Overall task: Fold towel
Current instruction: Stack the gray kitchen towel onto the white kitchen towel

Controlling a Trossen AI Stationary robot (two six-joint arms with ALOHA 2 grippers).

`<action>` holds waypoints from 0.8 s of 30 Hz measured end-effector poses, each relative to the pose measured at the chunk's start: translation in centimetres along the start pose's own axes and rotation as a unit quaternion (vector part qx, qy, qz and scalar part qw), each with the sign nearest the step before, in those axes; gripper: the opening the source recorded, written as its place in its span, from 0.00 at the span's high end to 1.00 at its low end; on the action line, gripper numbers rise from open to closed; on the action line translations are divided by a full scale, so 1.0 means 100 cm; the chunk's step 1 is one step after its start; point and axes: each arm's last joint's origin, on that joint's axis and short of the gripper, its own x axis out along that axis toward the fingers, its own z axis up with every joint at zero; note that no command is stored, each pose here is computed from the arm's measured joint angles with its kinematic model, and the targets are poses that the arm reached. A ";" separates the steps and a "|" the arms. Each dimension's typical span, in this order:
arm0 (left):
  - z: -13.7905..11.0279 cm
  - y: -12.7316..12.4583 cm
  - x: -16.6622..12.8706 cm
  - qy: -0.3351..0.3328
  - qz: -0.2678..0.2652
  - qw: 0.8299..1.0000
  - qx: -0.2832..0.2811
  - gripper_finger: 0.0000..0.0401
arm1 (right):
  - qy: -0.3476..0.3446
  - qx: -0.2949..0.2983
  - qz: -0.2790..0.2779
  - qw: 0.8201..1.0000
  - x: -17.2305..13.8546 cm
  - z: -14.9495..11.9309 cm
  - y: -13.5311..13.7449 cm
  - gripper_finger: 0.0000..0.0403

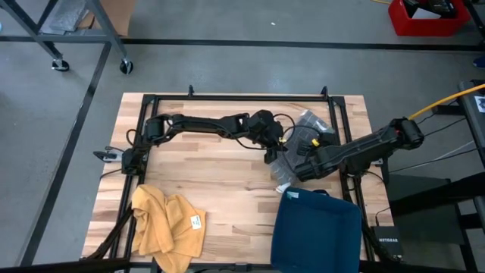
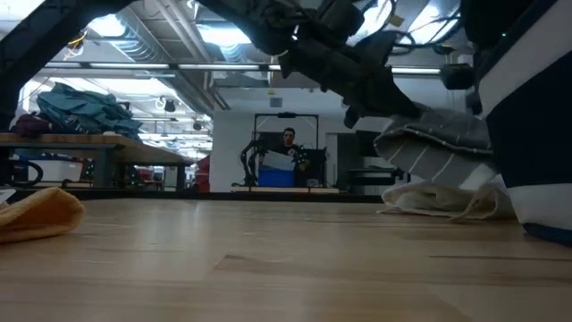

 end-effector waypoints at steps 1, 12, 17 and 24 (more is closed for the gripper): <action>0.000 0.003 0.002 -0.001 0.001 1.000 -0.001 1.00 | 0.003 0.004 0.005 1.000 0.003 0.000 -0.004 0.97; -0.014 0.031 0.022 -0.014 0.019 0.999 -0.024 0.99 | 0.028 0.027 0.037 0.999 0.028 -0.002 -0.025 0.96; -0.037 0.038 0.039 0.019 0.018 0.999 -0.047 0.98 | 0.026 0.027 0.033 0.999 0.029 -0.003 -0.024 0.96; -0.040 0.038 0.043 0.021 0.022 0.999 -0.012 0.86 | 0.031 0.016 0.033 0.999 0.029 -0.003 -0.023 0.95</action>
